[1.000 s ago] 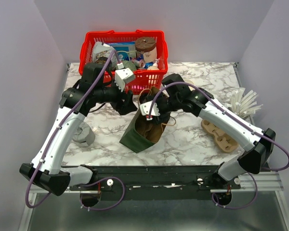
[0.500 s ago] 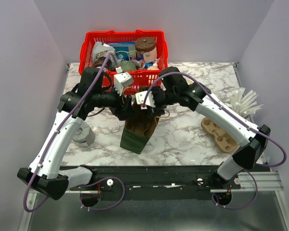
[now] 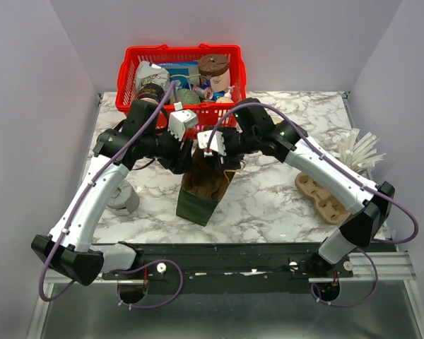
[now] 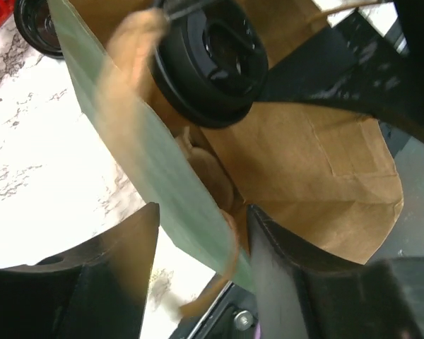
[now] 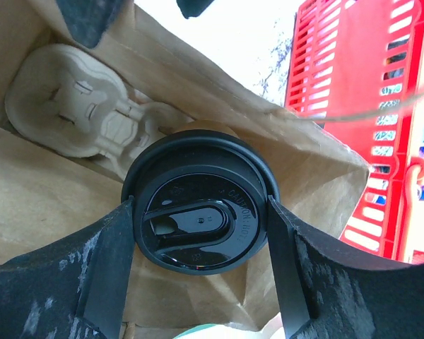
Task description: Pack the takeout coffee
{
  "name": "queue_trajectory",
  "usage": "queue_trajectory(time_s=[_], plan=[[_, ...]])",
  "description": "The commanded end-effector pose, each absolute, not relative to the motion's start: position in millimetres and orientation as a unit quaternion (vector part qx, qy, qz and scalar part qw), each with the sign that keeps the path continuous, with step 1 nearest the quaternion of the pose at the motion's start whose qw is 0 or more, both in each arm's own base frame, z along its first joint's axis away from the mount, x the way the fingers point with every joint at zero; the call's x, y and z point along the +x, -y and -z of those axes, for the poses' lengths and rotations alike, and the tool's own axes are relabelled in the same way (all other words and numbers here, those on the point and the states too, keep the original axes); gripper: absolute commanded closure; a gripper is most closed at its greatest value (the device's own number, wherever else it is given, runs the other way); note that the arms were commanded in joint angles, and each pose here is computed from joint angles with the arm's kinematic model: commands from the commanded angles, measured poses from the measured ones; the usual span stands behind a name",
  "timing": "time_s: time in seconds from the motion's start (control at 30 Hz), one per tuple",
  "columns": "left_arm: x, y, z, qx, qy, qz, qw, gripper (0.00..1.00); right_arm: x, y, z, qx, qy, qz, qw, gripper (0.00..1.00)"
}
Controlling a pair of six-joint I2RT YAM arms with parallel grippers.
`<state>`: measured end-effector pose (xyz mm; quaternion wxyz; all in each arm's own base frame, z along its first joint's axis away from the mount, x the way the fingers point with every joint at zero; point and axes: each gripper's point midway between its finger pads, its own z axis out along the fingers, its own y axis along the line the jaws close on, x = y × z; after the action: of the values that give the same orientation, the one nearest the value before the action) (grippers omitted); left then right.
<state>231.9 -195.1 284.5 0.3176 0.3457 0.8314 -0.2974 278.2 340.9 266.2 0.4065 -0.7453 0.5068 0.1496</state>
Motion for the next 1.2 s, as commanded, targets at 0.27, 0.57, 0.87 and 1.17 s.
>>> queue_trajectory(time_s=[0.27, 0.57, 0.87, 1.17], plan=[[229.9, 207.6, -284.2, 0.426, -0.811, 0.298, 0.27, 0.95, 274.5, -336.8, -262.6, -0.716, -0.555, -0.169, 0.387, 0.99], [245.0, 217.1, -300.7, 0.514, -0.75, 0.262, 0.324, 1.0, 258.5, -321.0, -268.3, -0.79, -0.433, -0.124, 0.416, 1.0], [250.6, 232.7, -309.4, 0.626, -0.654, 0.199, 0.376, 1.0, 238.0, -310.2, -272.9, -0.855, -0.293, -0.067, 0.423, 0.99], [244.9, 235.5, -301.2, 0.663, -0.626, 0.169, 0.374, 1.0, 237.4, -307.0, -275.3, -0.854, -0.312, -0.066, 0.41, 1.0]])
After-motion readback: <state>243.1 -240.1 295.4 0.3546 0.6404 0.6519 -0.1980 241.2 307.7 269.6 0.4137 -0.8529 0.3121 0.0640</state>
